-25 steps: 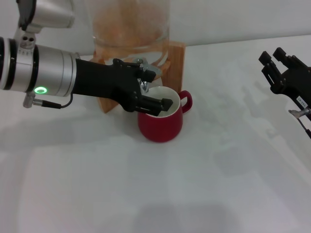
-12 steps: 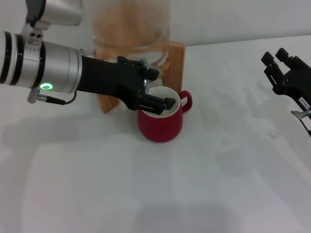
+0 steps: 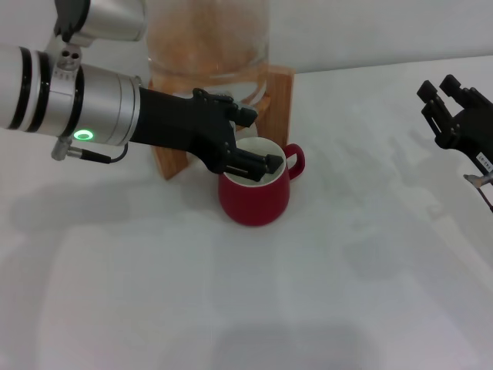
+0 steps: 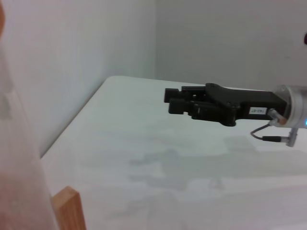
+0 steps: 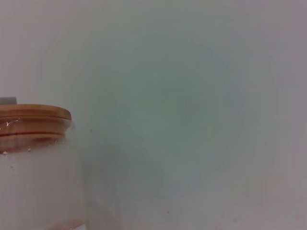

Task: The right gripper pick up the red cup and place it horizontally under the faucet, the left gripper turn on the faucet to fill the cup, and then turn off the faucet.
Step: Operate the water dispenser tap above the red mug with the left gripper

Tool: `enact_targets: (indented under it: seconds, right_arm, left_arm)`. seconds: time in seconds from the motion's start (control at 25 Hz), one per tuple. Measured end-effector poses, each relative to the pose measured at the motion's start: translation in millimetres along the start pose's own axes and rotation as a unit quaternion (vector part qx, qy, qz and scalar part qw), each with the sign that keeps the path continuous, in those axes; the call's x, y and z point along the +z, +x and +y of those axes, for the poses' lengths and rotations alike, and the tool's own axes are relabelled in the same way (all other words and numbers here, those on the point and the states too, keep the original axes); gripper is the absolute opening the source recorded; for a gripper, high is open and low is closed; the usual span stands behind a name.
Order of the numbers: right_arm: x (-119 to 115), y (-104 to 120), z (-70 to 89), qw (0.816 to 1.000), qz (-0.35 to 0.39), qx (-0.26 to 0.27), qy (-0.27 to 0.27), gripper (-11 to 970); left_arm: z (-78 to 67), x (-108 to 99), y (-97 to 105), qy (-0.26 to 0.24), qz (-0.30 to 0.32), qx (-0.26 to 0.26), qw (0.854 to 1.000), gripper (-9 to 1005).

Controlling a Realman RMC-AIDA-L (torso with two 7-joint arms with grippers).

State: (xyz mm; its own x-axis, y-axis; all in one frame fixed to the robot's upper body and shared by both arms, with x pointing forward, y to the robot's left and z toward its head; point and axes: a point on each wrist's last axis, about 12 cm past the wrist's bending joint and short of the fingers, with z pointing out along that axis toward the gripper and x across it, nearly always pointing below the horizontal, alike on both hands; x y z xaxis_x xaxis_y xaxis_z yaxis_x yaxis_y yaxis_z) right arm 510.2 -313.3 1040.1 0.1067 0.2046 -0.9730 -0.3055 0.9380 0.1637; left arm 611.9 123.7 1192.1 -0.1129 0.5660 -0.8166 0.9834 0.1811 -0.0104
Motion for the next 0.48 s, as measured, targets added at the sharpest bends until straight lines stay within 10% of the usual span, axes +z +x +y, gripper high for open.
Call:
enact_targets:
  seconds: [0.48]
  right_arm:
    - [-2.6,-0.7,-1.7,1.0,-0.003,0.0,0.002,382]
  left_arm:
    - [1.7,0.8,-0.3,-0.005,-0.001,0.005,1.0,861]
